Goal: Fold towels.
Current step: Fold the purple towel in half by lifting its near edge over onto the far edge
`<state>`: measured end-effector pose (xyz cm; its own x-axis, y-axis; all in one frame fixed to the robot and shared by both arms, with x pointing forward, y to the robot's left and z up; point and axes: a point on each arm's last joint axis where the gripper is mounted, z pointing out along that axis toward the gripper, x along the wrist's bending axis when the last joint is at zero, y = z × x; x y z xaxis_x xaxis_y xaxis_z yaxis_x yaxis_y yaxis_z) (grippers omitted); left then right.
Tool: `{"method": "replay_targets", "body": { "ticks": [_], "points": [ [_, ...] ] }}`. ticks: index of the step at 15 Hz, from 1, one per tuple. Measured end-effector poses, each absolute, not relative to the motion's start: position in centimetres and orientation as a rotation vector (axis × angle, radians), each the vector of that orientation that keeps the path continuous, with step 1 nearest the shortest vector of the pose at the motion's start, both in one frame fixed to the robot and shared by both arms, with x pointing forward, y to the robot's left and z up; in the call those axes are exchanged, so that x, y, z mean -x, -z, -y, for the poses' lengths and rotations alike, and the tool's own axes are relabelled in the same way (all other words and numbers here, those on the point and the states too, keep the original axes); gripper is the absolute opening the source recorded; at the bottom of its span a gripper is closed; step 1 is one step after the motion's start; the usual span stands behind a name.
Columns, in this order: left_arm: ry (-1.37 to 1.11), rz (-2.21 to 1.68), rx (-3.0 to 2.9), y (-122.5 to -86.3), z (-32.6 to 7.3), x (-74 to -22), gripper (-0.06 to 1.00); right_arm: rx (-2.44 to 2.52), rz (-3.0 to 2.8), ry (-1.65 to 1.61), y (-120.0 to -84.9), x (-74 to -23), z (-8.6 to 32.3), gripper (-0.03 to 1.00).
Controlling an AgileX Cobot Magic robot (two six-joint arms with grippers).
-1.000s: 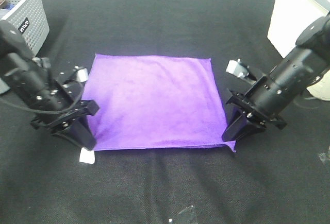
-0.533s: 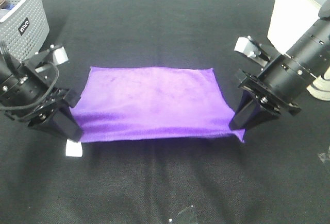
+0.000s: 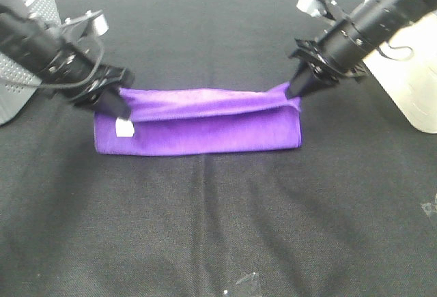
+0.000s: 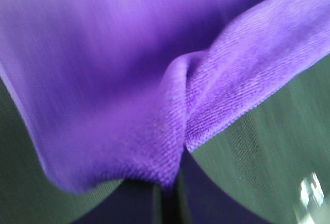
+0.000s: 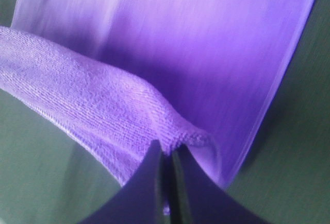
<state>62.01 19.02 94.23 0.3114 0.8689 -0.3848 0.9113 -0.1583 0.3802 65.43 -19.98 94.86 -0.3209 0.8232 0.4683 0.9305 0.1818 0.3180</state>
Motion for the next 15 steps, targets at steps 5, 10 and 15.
{"method": "replay_targets", "body": {
  "ticks": [5,10,15],
  "points": [
    [-0.007,-1.566,-1.993,-91.9,-18.4,-67.0,0.0,1.722,2.295,0.93,-93.2,-71.1,19.3,0.01],
    [-0.052,-1.578,-1.973,-90.5,-18.4,-68.4,0.0,1.753,2.297,0.917,-91.3,-72.9,19.3,0.01],
    [-0.125,-1.585,-1.901,-90.0,-18.4,-69.3,0.0,1.81,2.274,0.918,-90.1,-73.4,19.5,0.01]
  ]
}}
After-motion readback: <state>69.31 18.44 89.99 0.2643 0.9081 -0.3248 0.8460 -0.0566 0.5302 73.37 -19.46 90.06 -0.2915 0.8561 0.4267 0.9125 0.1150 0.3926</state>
